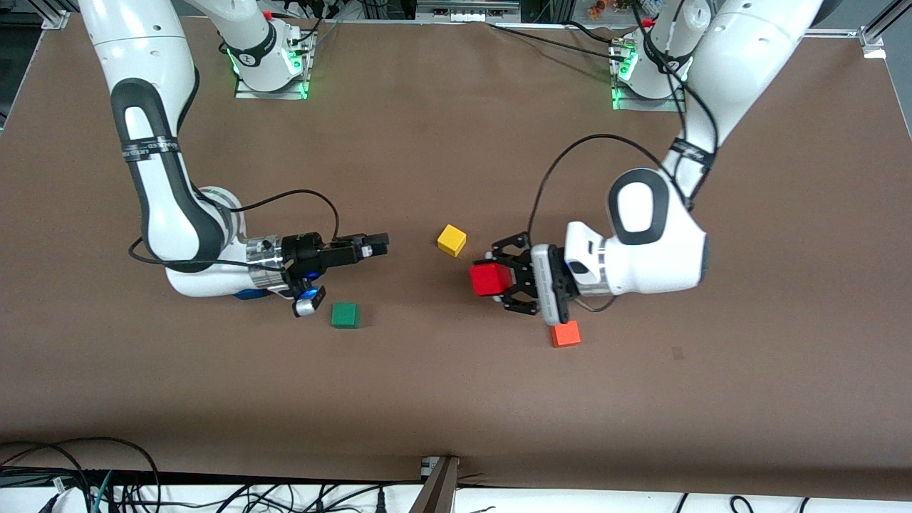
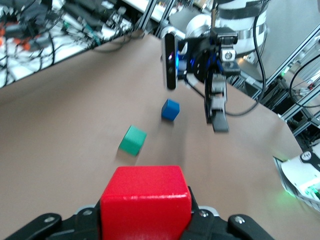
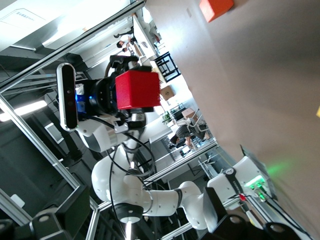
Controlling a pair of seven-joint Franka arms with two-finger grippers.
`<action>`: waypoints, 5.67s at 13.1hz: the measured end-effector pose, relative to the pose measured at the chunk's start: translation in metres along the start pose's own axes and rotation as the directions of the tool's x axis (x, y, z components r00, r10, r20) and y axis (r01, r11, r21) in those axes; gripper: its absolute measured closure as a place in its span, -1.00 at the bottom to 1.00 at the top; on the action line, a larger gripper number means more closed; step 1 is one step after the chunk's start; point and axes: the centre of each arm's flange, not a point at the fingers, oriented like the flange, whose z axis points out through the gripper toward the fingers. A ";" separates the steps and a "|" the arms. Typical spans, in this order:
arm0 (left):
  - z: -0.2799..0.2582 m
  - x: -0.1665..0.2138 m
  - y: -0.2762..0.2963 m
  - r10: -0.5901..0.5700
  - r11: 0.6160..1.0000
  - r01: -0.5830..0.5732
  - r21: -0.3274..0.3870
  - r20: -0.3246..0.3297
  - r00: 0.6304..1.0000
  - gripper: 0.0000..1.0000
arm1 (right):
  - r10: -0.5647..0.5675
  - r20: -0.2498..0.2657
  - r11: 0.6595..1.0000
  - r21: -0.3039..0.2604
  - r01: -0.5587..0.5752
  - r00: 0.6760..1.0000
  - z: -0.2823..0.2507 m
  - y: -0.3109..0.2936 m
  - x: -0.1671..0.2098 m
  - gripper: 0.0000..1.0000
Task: Pass red block to right arm, stack on blue
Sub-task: 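Close the right gripper on the red cube held by the left gripper, then open the left gripper and withdraw it while the right gripper carries the cube, then lower the red cube onto the blue cube with the right gripper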
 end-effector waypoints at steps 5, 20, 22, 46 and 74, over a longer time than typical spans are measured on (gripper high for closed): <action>0.059 0.013 0.038 -0.030 0.998 0.023 -0.052 -0.141 0.990 -0.13 | -0.128 -0.026 0.992 -0.013 0.127 0.991 0.011 0.021 0.008 -1.00; 0.074 0.019 0.053 0.048 0.996 -0.065 -0.062 -0.246 0.968 -0.13 | -0.195 -0.052 0.962 0.185 0.201 0.980 -0.008 0.017 0.015 -1.00; 0.077 0.020 0.055 0.038 0.996 -0.057 -0.069 -0.254 0.966 -0.13 | -0.192 -0.058 0.957 0.210 0.200 0.980 -0.002 0.015 0.015 -1.00; 0.062 0.044 0.067 0.017 0.997 -0.041 -0.065 -0.331 0.943 -1.00 | -0.248 -0.093 0.966 0.052 0.254 0.964 -0.046 0.004 0.015 -0.13; -0.298 0.049 0.058 -0.744 0.611 0.212 0.763 0.463 0.482 -1.00 | -0.440 0.105 -0.051 -0.994 0.092 0.892 -0.200 0.015 0.006 -0.13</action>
